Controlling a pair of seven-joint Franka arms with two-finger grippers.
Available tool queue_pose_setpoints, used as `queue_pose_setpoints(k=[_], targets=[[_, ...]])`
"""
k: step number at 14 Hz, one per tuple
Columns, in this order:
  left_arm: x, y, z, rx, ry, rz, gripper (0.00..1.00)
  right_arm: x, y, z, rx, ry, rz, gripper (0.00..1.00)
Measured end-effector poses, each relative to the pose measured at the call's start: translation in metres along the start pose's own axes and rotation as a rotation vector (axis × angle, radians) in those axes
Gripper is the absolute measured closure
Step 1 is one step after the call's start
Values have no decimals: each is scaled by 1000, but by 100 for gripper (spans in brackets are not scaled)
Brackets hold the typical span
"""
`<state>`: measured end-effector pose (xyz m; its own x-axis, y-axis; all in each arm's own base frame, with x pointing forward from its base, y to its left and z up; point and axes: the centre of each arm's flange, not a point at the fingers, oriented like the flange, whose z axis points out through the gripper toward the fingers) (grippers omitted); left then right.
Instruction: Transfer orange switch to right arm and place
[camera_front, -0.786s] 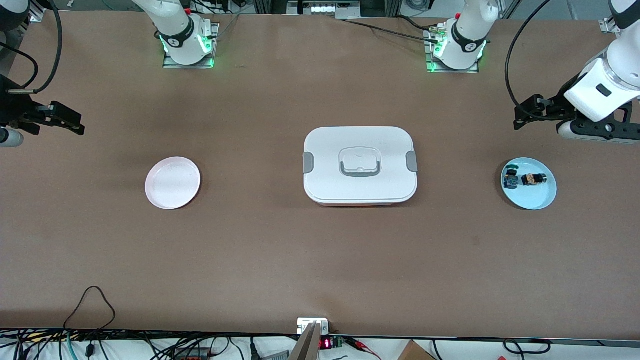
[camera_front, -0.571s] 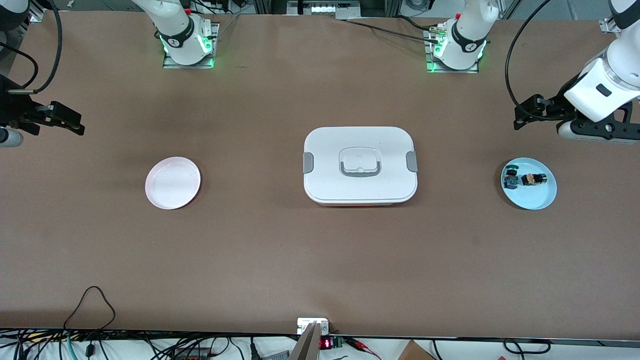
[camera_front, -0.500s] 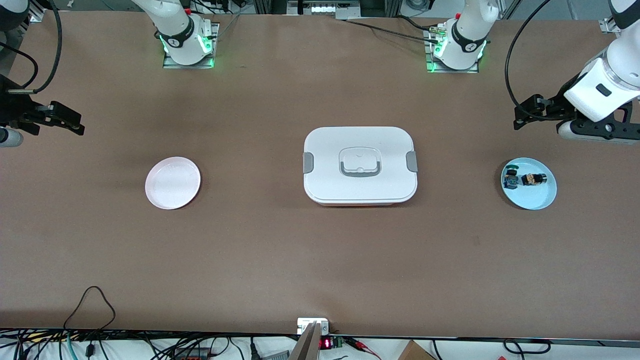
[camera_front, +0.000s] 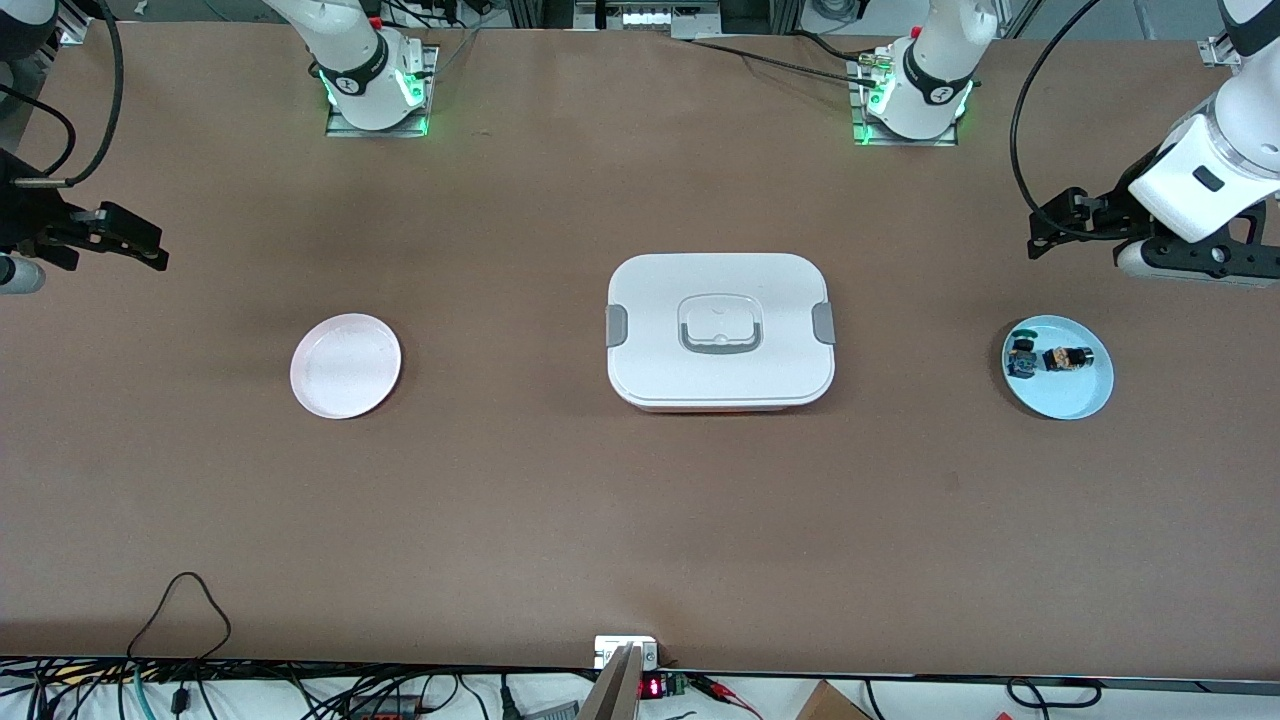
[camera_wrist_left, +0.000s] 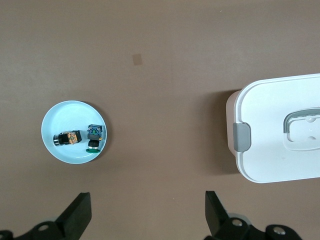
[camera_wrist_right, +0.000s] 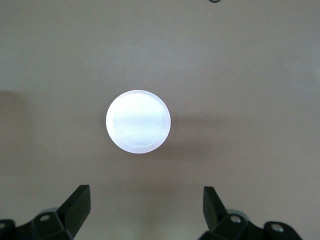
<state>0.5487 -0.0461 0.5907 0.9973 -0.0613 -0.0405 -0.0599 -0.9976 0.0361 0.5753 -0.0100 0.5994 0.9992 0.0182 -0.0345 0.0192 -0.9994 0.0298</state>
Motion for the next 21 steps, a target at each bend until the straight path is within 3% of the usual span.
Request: queue_pose_setpoints(k=[14,17,21], targets=[[10,-17,11,-2,-46,-39,0,0,0,0,0,0,0,0],[19,-53,25,-7,-69,-101,0,0,0,0,0,0,0,0],[47,-116,80,-18,-153,-197,0,0,0,0,0,0,1,0]])
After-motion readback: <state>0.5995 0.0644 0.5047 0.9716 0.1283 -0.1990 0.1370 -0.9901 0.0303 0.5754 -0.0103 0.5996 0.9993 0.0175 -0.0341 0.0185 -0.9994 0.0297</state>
